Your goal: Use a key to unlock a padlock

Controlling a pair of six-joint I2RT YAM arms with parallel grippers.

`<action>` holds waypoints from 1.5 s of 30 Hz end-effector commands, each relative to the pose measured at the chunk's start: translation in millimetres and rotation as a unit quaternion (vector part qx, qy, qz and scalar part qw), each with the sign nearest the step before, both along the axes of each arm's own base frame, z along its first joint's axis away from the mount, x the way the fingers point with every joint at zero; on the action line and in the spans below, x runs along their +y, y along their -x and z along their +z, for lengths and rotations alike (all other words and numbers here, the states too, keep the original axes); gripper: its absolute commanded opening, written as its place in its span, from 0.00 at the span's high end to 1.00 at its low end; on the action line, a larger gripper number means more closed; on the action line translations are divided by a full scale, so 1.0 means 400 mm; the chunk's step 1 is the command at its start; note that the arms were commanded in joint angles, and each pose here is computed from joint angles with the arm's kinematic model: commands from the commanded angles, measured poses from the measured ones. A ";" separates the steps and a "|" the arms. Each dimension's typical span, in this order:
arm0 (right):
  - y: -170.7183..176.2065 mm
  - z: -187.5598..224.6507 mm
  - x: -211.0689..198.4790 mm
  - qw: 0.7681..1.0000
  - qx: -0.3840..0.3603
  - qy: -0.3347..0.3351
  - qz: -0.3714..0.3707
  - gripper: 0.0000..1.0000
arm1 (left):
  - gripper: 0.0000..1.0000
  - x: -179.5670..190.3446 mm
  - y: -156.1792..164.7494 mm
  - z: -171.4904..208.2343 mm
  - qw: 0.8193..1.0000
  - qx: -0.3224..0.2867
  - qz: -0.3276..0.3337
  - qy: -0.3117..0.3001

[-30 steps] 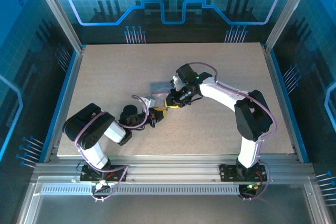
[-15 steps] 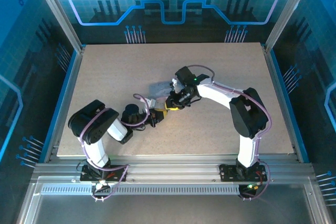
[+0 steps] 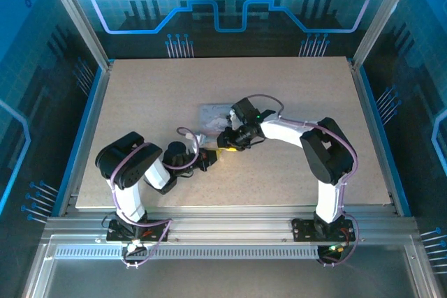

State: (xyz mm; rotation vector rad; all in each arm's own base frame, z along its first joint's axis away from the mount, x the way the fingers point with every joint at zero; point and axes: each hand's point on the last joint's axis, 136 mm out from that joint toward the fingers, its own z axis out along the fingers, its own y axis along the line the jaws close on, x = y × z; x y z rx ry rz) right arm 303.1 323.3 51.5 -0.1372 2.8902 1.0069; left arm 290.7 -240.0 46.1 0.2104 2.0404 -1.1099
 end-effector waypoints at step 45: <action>0.006 -0.025 0.025 0.993 -0.004 0.042 -0.113 0.81 | 1.00 0.013 0.033 -0.006 0.998 -0.006 0.002 -0.056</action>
